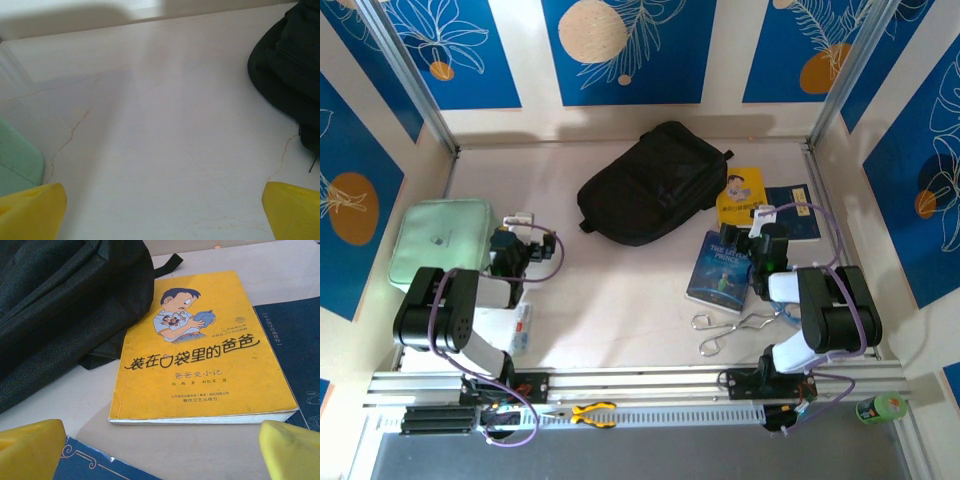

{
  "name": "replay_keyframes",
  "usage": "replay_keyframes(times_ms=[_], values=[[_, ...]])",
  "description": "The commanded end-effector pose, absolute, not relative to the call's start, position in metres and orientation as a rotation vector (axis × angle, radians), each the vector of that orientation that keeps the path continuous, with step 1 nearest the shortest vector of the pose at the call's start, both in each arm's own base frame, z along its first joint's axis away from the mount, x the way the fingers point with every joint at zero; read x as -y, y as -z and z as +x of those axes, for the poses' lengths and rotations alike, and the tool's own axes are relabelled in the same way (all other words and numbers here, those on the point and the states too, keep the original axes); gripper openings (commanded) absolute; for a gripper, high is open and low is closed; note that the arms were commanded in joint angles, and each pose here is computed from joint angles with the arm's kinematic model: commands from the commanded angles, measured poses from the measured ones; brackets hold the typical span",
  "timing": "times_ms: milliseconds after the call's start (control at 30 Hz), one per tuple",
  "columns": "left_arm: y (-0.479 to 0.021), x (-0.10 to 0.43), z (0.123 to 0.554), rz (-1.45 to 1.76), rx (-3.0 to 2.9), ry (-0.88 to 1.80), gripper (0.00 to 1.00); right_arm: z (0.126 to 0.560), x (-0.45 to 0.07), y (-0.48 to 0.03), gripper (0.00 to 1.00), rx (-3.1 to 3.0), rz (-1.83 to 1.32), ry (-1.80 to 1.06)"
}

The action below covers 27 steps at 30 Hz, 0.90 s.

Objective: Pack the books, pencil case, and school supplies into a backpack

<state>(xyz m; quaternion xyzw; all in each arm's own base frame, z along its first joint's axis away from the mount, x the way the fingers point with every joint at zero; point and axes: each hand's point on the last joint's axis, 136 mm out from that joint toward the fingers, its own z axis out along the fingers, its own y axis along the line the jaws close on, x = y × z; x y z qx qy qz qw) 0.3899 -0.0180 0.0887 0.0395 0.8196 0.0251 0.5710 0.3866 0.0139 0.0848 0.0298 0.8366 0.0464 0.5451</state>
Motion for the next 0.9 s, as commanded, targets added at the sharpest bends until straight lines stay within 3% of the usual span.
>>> replay_keyframes(times_ms=[0,167,333,667,867], values=[[-0.122,0.008,0.385,0.043,-1.854,-0.093,1.00,0.391,-0.013,-0.127,0.99,-1.924,0.067,-0.062],[-0.157,0.001,0.376,-0.067,-1.860,-0.072,1.00,0.394,-0.024,-0.153,0.99,-2.022,0.132,-0.116],[-0.183,-0.009,0.362,-0.393,-1.908,0.073,1.00,0.405,-0.062,-0.157,0.96,-2.261,0.258,-0.262],[-0.214,0.052,0.359,-0.222,-1.997,0.452,1.00,0.444,-0.203,-0.171,0.94,-2.417,0.110,-0.691],[-0.215,0.065,0.357,-0.169,-2.032,0.518,1.00,0.474,-0.268,-0.162,0.88,-2.482,0.027,-0.772]])
